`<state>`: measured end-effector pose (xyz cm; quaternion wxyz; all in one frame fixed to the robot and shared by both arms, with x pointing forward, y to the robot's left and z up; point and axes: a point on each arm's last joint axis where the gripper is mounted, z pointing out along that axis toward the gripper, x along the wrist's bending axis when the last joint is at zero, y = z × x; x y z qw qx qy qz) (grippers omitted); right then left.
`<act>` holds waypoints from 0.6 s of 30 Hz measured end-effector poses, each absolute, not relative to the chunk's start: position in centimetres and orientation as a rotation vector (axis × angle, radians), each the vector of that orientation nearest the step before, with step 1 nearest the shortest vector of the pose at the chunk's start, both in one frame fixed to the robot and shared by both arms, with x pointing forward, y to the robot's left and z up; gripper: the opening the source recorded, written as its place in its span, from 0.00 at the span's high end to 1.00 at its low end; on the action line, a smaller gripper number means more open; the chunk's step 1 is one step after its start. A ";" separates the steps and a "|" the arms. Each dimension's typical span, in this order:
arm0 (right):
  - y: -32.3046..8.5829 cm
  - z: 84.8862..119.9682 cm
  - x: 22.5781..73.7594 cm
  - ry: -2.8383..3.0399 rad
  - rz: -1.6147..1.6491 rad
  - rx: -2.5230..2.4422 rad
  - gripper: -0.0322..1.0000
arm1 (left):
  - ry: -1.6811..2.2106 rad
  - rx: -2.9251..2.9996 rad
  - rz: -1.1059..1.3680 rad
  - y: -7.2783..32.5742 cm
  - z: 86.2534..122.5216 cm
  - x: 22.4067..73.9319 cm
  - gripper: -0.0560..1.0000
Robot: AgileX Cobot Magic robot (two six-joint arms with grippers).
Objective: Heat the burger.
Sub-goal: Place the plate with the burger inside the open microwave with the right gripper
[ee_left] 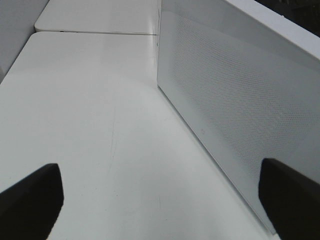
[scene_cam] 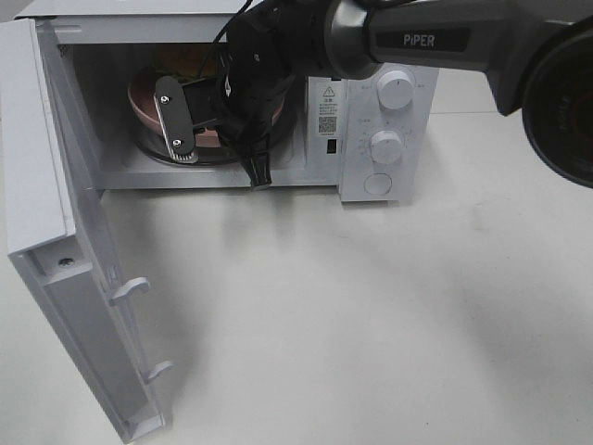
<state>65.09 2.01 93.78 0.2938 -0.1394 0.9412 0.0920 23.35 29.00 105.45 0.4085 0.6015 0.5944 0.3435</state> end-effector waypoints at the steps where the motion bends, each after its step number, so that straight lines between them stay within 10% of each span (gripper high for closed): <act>1: 2.1 93.6 65.2 2.505 0.245 -0.372 0.92 | 1.498 1.516 0.866 29.0 105.4 23.4 0.02; 18: 2.6 91.4 65.8 2.532 0.254 -0.321 0.92 | 1.498 1.516 0.866 29.0 105.4 23.4 0.02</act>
